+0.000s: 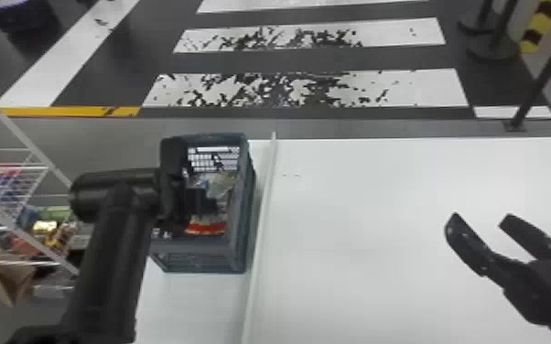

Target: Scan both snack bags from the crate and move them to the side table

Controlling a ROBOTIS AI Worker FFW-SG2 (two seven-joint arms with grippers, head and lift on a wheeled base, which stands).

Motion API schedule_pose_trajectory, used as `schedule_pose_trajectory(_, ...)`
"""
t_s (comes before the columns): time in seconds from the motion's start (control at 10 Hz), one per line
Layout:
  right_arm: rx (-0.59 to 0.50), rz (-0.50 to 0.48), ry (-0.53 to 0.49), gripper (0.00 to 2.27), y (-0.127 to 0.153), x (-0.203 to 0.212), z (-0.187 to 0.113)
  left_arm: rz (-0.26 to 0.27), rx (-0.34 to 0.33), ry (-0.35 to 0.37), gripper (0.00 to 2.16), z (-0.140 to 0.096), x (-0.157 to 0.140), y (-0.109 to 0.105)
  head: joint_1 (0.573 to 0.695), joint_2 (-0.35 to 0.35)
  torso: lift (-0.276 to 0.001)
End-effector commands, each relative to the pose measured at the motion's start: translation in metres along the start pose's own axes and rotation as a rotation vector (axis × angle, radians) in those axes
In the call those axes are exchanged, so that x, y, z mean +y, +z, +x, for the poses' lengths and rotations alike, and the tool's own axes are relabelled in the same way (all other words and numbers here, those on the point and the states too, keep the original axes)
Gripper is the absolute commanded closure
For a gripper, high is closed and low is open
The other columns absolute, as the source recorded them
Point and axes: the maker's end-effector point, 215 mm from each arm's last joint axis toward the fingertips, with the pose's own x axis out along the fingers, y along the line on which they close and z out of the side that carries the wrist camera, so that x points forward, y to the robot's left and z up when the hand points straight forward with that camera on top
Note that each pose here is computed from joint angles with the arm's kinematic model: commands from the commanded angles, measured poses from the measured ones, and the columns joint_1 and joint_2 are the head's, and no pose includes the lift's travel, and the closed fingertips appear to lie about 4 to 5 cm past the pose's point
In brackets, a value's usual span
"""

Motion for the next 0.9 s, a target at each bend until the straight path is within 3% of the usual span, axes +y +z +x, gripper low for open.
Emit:
schedule_pose_trajectory(0.0,-0.001,0.004,-0.002,0.09,0.0,-0.001,-0.002,-0.009,-0.023,-0.002,2.13,-0.01,0.002,0.002,0.695,0.16,-0.029)
schedule_pose_trajectory(0.8,-0.007,-0.001,-0.02,0.09,0.005,-0.008,-0.012,-0.02,-0.15,0.0,2.13,-0.075,-0.001,0.026,0.695,0.152,-0.029)
